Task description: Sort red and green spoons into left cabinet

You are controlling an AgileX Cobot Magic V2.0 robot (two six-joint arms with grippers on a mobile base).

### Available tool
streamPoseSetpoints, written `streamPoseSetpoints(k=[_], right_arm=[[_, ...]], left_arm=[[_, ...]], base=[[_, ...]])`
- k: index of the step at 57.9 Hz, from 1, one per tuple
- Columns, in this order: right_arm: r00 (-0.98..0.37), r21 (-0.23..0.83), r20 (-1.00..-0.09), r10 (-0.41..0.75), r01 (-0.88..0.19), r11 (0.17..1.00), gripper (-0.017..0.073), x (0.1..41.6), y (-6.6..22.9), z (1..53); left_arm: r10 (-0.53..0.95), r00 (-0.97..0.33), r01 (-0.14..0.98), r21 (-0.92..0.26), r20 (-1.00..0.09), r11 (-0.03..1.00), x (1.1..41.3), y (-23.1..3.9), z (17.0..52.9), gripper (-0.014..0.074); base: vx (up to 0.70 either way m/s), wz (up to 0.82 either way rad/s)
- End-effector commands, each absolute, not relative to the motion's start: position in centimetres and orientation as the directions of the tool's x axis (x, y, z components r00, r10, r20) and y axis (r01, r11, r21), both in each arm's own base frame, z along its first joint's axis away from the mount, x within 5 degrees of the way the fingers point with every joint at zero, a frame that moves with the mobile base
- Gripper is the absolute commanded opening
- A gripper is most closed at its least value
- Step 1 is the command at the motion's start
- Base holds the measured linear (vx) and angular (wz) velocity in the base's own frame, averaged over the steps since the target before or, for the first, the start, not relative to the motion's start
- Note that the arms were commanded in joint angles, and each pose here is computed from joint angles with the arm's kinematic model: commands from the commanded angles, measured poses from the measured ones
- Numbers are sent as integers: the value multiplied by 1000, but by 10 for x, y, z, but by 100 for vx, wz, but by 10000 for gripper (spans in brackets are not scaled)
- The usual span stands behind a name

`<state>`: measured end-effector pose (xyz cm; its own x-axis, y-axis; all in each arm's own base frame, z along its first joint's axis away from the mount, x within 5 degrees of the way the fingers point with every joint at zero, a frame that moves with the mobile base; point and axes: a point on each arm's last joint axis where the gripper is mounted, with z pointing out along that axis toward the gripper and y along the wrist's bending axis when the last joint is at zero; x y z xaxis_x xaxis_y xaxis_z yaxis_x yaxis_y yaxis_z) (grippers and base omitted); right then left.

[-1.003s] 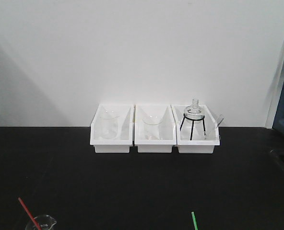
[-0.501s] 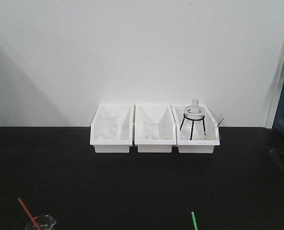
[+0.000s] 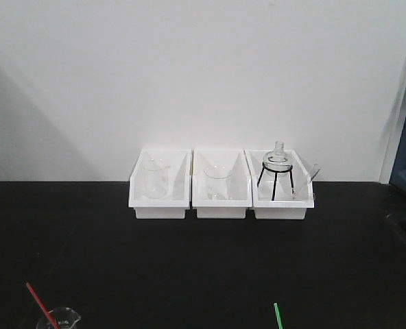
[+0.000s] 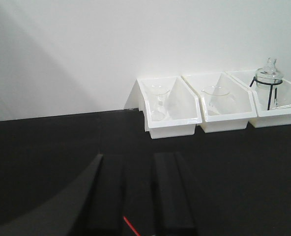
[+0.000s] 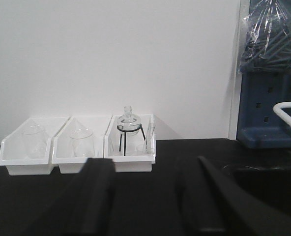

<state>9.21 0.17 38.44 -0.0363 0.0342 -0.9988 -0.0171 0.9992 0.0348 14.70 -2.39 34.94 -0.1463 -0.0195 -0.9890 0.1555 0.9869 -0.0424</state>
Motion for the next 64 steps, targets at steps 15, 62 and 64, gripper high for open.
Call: streamPoseSetpoints(k=[15, 62, 64], right_arm=[[24, 128, -991, 130, -54, 990, 730, 93, 5, 398], [-696, 260, -703, -148, -446, 857, 584, 309, 53, 298], [-703, 275, -695, -149, -452, 849, 584, 315, 54, 291]], left_arm=[[-44, -74, 159, -55, -996, 986, 146, -24, 366, 507], [-33, -132, 157, -54, -991, 986, 146, -24, 360, 506], [-33, -134, 157, -54, -990, 986, 146, -24, 360, 506]], base=[[0, 0], [0, 0], [0, 0]])
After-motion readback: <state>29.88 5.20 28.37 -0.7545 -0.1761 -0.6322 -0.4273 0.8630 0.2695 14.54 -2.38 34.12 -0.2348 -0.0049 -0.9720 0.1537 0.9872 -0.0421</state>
